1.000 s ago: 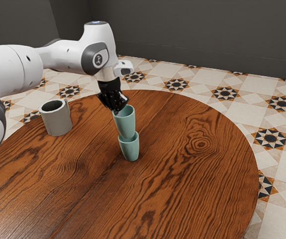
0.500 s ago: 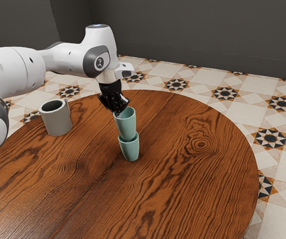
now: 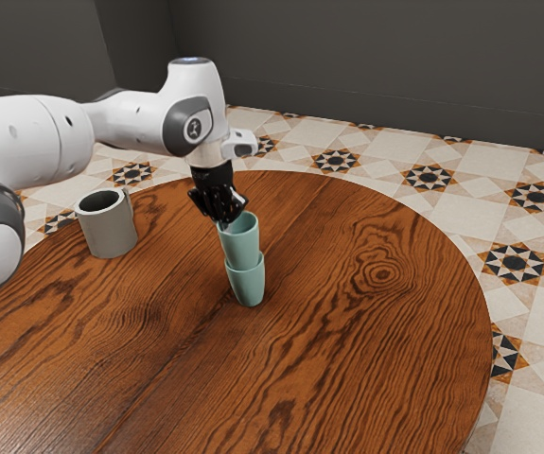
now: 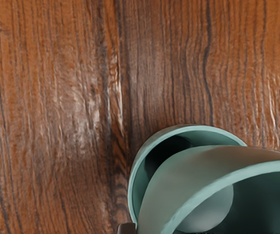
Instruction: Place the left cup onto the right cup
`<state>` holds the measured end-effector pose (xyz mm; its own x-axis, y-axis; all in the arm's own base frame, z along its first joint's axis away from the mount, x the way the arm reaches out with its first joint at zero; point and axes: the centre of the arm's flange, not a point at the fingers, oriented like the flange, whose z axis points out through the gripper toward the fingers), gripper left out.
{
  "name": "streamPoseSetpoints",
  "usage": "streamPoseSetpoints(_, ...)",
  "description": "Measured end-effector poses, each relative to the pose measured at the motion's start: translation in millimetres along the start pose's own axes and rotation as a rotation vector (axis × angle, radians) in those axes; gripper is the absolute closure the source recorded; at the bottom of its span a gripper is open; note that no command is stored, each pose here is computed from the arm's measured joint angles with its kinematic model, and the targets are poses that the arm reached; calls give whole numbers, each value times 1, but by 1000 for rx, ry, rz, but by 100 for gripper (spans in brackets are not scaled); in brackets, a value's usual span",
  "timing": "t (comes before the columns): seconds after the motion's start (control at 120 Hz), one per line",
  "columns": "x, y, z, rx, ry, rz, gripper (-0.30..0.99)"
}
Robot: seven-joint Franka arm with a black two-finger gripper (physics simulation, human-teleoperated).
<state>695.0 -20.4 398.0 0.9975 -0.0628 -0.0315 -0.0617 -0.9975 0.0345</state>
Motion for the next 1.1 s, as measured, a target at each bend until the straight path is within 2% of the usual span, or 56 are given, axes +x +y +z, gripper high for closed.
streamPoseSetpoints(0.067, 0, 0, 2, 0, -3, 0, 76)
streamPoseSetpoints(0.283, 0, 5, 2, -19, -2, 2, 34)
streamPoseSetpoints(0.45, -2, 7, -13, -28, 20, 2, 17)
streamPoseSetpoints(0.6, -9, 14, -45, -32, 60, 16, 10)
streamPoseSetpoints(0.833, -41, 15, -111, -36, 113, 26, 5)
streamPoseSetpoints(1.1, -105, -1, -201, -48, 143, 12, 3)
